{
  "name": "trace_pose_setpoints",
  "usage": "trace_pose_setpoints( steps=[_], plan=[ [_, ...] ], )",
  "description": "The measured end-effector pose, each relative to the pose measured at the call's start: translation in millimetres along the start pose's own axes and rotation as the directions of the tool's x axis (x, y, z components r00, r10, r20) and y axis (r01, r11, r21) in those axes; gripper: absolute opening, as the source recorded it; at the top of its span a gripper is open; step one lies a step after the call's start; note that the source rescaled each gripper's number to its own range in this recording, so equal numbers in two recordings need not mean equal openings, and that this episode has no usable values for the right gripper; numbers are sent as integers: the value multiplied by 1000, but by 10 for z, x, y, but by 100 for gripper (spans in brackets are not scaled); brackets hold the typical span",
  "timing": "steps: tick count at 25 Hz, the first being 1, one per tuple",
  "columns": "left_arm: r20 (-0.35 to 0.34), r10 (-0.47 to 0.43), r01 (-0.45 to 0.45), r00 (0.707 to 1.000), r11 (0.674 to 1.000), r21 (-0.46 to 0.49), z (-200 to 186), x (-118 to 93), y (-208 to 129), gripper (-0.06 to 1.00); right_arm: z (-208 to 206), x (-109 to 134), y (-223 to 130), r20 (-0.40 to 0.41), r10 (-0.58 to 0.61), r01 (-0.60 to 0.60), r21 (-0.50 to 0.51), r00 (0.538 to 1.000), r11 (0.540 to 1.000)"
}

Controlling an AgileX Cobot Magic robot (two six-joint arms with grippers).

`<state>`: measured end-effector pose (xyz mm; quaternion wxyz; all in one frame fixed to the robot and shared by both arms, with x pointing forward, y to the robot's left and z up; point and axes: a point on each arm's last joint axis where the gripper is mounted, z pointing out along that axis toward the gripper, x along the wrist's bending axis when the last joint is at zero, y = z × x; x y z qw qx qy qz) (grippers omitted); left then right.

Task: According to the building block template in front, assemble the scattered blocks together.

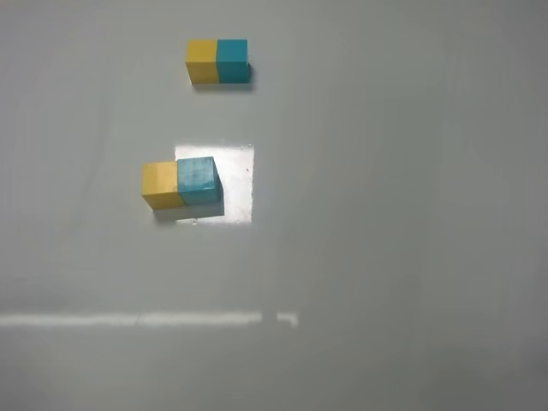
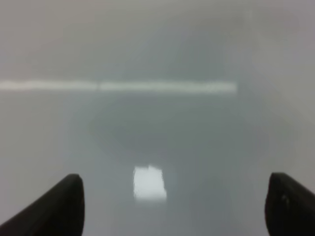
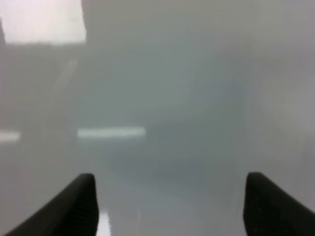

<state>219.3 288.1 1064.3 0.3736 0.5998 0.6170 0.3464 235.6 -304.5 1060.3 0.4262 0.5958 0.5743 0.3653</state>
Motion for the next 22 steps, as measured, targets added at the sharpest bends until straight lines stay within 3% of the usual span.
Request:
trace_pose_setpoints(
  steps=[7,13,22],
  plan=[
    [-6,-31,31,1000,999,34,68,75,-56,100,0,0,0,0,0,0,0,1000,1000],
    [-73,-72,72,995,997,-3,82,138,-32,100,0,0,0,0,0,0,0,1000,1000],
    [-47,-80,78,996,996,-45,171,123,-27,100,0,1,0,-1,0,0,0,1000,1000]
  ],
)
